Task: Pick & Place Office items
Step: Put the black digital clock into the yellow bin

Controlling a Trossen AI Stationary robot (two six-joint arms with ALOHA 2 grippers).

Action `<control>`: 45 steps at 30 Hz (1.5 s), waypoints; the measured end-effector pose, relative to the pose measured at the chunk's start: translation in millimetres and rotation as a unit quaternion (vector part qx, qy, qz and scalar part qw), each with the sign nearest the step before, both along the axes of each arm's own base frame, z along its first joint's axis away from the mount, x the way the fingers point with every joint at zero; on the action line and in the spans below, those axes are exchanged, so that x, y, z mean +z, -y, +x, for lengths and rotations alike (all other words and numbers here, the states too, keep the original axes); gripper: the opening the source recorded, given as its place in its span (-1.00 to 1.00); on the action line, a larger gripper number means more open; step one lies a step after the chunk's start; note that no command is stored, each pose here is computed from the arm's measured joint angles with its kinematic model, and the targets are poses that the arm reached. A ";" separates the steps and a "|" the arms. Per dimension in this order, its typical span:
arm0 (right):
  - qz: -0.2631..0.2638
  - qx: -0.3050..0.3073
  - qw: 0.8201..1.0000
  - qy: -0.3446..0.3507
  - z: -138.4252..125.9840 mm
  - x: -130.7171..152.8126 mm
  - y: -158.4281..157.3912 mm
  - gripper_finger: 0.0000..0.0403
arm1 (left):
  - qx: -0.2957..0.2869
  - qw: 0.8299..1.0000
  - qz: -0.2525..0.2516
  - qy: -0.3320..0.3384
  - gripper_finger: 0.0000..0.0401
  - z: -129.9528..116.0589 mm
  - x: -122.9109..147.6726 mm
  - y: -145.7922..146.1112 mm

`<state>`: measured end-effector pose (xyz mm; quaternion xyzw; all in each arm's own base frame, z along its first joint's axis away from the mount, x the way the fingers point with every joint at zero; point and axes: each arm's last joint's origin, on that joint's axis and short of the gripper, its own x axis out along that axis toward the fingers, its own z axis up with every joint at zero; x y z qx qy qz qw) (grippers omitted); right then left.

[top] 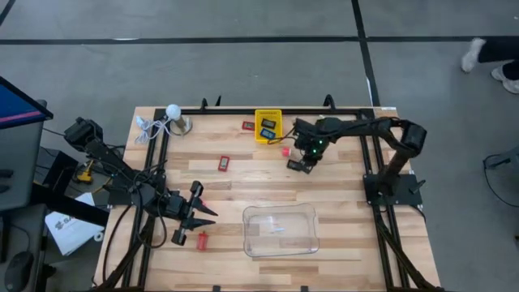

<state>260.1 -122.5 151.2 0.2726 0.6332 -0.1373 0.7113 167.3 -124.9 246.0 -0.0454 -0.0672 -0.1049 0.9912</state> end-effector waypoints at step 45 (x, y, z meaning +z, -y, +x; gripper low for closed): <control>-0.118 0.063 0.991 0.027 32.7 -16.0 -21.0 0.50 | -0.004 1.000 -0.001 0.000 -0.55 0.0 -0.1 0.2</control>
